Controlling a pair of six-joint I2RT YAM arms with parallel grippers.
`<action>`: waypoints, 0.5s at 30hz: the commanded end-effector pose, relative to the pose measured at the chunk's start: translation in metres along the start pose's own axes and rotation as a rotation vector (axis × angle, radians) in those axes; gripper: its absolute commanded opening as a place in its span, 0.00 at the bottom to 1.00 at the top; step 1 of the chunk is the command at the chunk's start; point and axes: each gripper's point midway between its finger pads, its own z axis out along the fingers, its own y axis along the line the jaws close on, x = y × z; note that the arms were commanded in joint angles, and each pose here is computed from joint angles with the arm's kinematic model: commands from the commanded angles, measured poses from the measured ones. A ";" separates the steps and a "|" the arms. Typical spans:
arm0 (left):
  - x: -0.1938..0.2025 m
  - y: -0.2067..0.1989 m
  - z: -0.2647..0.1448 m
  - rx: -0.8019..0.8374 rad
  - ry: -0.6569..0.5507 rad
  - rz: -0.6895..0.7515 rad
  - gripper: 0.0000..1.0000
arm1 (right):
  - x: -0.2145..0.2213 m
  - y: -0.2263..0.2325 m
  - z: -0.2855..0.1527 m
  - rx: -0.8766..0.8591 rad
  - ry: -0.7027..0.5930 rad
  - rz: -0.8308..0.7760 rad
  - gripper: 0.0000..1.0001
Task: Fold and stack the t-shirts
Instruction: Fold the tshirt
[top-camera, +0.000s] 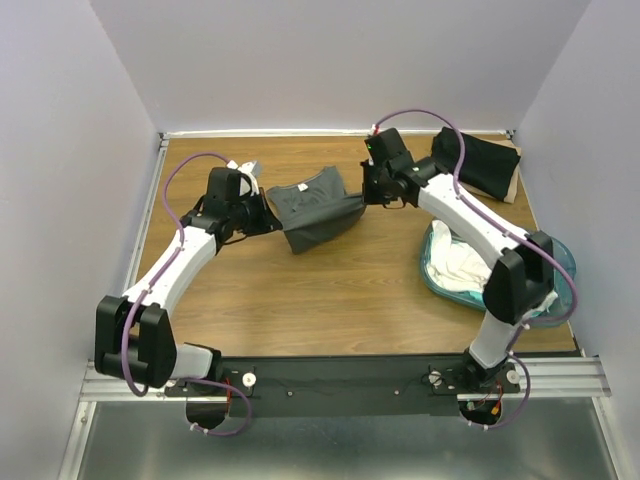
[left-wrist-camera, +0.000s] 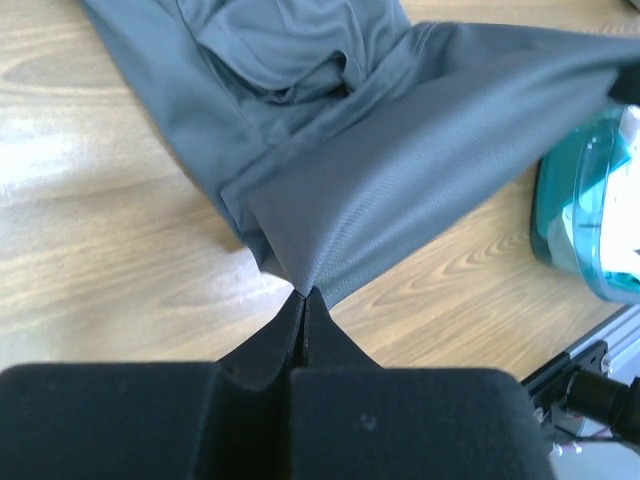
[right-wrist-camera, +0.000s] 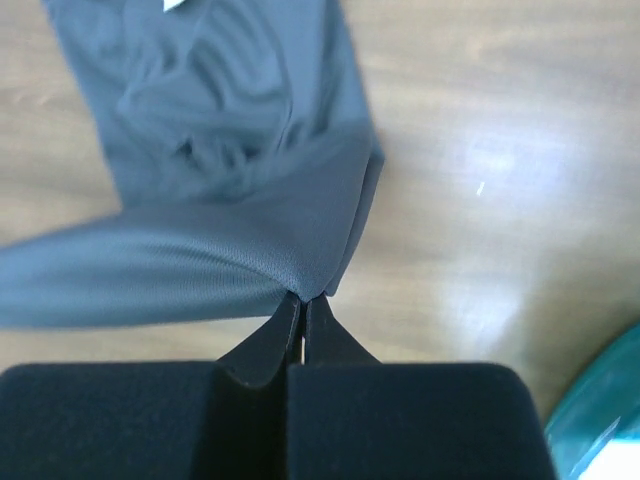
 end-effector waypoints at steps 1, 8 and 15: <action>0.024 0.007 -0.018 -0.024 0.054 0.006 0.00 | 0.036 -0.001 -0.022 -0.057 0.090 0.042 0.00; 0.049 0.008 -0.037 -0.032 0.076 -0.015 0.00 | 0.090 0.001 -0.049 -0.091 0.217 0.086 0.00; 0.068 0.002 -0.063 -0.034 0.085 -0.028 0.00 | 0.110 0.006 -0.085 -0.098 0.235 0.134 0.00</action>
